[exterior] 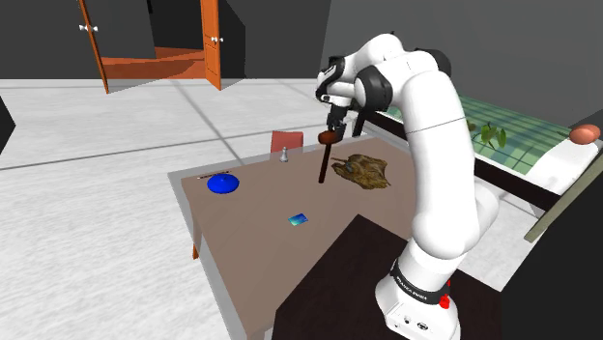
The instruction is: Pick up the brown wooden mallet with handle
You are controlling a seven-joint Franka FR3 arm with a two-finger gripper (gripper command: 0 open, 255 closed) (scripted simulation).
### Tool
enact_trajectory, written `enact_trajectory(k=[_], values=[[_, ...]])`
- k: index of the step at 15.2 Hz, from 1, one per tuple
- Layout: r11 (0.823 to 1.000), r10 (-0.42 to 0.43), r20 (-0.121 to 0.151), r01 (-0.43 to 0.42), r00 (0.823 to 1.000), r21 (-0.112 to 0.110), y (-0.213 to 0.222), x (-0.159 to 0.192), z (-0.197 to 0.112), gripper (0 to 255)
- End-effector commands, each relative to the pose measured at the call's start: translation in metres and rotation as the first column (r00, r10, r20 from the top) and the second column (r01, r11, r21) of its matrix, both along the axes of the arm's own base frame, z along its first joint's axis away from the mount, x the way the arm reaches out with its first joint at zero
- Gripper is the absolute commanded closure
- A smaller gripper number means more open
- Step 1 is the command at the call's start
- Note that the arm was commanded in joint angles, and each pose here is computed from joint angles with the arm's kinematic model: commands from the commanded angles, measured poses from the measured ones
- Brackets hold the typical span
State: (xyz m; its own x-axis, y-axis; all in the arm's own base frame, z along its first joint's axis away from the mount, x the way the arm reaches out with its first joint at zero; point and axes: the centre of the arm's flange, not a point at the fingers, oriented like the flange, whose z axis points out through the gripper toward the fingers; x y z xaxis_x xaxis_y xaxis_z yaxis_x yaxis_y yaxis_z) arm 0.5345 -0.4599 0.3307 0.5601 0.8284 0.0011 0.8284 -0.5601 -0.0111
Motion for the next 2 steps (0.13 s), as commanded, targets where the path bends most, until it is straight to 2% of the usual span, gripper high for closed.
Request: enact_trajectory(k=[1,2], values=[[1.0,0.0,0.0,0.0,1.0,0.0,0.0,-0.0007,0.0063,255],[1.0,0.0,0.0,0.0,1.0,0.0,0.0,-0.0007,0.0063,255]])
